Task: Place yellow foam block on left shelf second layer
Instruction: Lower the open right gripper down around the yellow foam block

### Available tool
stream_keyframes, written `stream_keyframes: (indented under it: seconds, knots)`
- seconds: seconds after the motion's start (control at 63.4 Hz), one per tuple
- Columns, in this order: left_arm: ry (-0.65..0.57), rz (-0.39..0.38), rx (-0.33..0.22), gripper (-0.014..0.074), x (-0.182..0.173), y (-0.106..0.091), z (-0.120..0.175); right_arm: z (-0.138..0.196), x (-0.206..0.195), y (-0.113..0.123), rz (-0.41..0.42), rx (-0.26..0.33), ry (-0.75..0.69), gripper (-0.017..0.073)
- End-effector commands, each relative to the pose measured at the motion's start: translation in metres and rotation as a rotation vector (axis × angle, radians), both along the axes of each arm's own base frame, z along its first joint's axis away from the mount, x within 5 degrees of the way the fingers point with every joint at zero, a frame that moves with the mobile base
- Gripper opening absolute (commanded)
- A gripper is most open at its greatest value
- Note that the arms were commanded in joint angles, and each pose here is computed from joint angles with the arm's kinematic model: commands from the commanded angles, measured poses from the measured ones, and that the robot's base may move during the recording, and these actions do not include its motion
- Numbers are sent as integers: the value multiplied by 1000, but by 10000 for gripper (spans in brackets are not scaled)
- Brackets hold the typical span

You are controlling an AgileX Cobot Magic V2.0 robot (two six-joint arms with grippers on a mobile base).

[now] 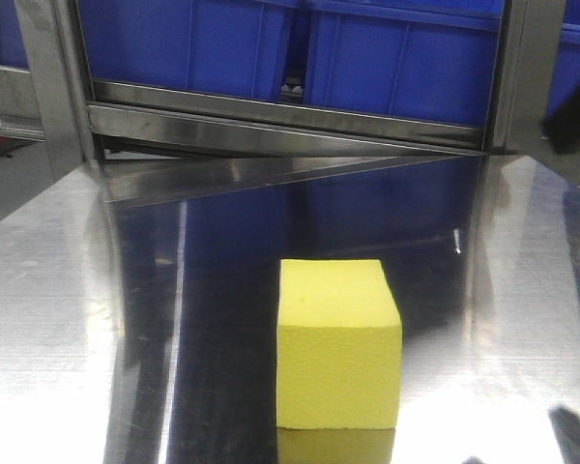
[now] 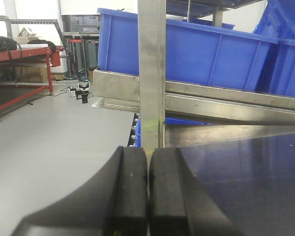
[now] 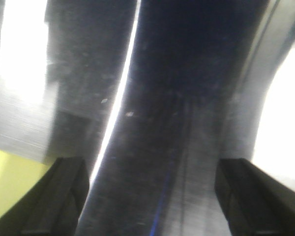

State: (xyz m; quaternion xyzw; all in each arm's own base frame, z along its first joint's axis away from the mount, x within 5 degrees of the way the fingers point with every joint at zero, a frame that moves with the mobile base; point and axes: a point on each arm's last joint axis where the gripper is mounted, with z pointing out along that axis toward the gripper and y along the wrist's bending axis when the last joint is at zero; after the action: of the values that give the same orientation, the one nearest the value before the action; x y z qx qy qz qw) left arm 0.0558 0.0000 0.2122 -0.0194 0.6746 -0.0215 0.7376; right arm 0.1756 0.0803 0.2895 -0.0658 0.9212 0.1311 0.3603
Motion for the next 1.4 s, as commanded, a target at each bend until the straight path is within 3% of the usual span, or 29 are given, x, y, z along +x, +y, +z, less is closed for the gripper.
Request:
stream_keyframes:
  seconds: [0.0,0.095,0.205,0.347,0.694,0.805,1.389]
  knots:
    - [-75,-6,-9,124,-1,0,-1,22,12,15,-63,101,5,634]
    - [-75,-6,-9,124,-1,0,-1,23,20,29,-172,151,126,634]
    - [-75,-6,-9,124,-1,0,-1,24,30,48,-270,118,251,632]
    - [-75,-6,-9,124,-1,0,-1,24,37,80,-208,34,301,632]
    - [-75,-6,-9,124,-1,0,-1,10,38,145,-48,-9,321,632]
    - [-75,-6,-9,124,-1,0,-1,7,34,154,-21,-2,317,632]
    - [-75,-6,-9,124,-1,0,-1,-7,31,166,-59,-11,371,632]
